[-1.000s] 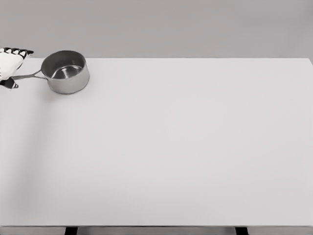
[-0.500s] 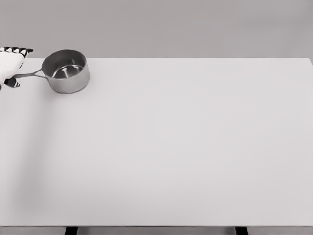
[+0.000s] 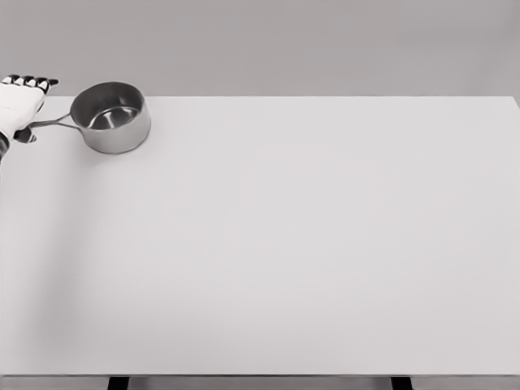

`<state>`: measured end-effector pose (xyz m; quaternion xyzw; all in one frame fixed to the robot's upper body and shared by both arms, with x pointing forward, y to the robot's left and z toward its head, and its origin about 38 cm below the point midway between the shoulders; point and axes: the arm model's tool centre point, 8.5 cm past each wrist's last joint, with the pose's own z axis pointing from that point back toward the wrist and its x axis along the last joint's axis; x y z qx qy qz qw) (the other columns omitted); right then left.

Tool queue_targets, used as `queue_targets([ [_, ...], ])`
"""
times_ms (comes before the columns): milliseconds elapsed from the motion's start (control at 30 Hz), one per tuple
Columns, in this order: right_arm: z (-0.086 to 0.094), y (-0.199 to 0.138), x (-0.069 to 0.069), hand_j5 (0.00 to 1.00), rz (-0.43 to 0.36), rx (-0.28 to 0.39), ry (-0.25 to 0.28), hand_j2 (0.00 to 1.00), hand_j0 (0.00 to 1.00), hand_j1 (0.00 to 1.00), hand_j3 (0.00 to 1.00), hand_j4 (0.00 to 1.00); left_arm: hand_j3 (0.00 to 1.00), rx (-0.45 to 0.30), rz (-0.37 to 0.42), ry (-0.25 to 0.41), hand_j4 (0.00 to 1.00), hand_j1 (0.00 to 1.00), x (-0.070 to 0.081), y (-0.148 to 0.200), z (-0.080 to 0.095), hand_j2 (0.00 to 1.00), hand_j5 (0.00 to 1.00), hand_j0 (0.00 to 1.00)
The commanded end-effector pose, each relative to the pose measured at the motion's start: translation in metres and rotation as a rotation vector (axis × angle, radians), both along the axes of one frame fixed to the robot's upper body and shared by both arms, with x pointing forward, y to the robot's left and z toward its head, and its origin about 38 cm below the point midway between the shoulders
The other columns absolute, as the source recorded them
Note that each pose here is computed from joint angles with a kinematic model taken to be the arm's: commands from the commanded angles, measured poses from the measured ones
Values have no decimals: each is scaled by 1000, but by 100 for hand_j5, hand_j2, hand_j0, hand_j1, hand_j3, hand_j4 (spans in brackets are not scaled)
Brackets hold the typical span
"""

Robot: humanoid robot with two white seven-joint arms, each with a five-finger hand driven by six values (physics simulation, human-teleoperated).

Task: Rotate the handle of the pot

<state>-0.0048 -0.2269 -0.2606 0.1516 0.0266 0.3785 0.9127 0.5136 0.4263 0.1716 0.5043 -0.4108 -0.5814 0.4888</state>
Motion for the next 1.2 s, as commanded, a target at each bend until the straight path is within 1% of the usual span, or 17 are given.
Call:
queue_targets([
  [0,0,0,0,100,-1,0,0,100,100,100,100,100,100,3,-34,-13,100,100,-2,3,5,100,100,100],
  [67,0,0,0,100,-1,0,0,100,100,100,100,100,100,1,-85,-12,100,100,-5,6,8,100,100,100],
  [133,0,0,0,100,1,0,1,100,100,100,100,100,100,1,-138,-21,100,100,-9,5,19,100,100,100],
  [233,0,0,0,100,-1,1,-1,100,100,100,100,100,100,-20,-160,-11,100,100,-14,8,17,100,100,100],
  [367,0,0,0,100,-1,1,-1,100,100,100,100,100,100,-33,-233,1,100,100,-16,1,17,100,100,100],
  [533,0,0,0,100,-1,1,-1,100,100,100,100,100,100,-43,-272,28,100,100,-21,-3,7,100,100,100],
  [667,0,0,0,100,1,1,-1,100,100,100,100,100,100,-65,-357,36,100,100,-39,9,23,100,100,100],
  [767,0,0,0,100,1,0,1,100,100,100,100,100,100,-92,-473,28,100,100,-53,10,38,100,100,100],
  [800,0,0,0,100,-1,0,0,100,100,100,100,100,100,-105,-569,22,100,100,-63,9,50,100,100,100],
  [833,0,0,0,100,-1,0,0,100,100,100,100,100,100,-100,-590,18,100,100,-67,10,58,100,100,100],
  [867,0,0,0,100,-1,0,0,100,100,100,100,100,100,-121,-595,-3,100,100,-70,11,69,100,100,100],
  [900,0,0,0,100,-1,0,0,100,100,100,100,100,100,-166,-603,-24,100,100,-69,7,75,100,100,100],
  [933,0,0,0,100,-1,0,0,100,100,100,100,100,100,-177,-624,-33,100,100,-69,-1,79,100,100,100],
  [967,0,0,0,100,-1,1,-1,100,100,100,100,100,100,-177,-683,-56,100,100,-71,-20,89,100,100,100],
  [1033,0,0,0,100,1,0,0,100,100,100,100,100,100,-176,-820,-90,100,100,-82,-62,104,100,100,100],
  [1067,0,0,0,100,1,0,1,100,100,100,100,100,100,-177,-884,-97,100,100,-90,-81,107,100,100,100],
  [1167,0,0,0,100,-1,0,0,100,100,100,100,100,100,-179,-979,-81,100,100,-104,-111,107,100,100,100],
])
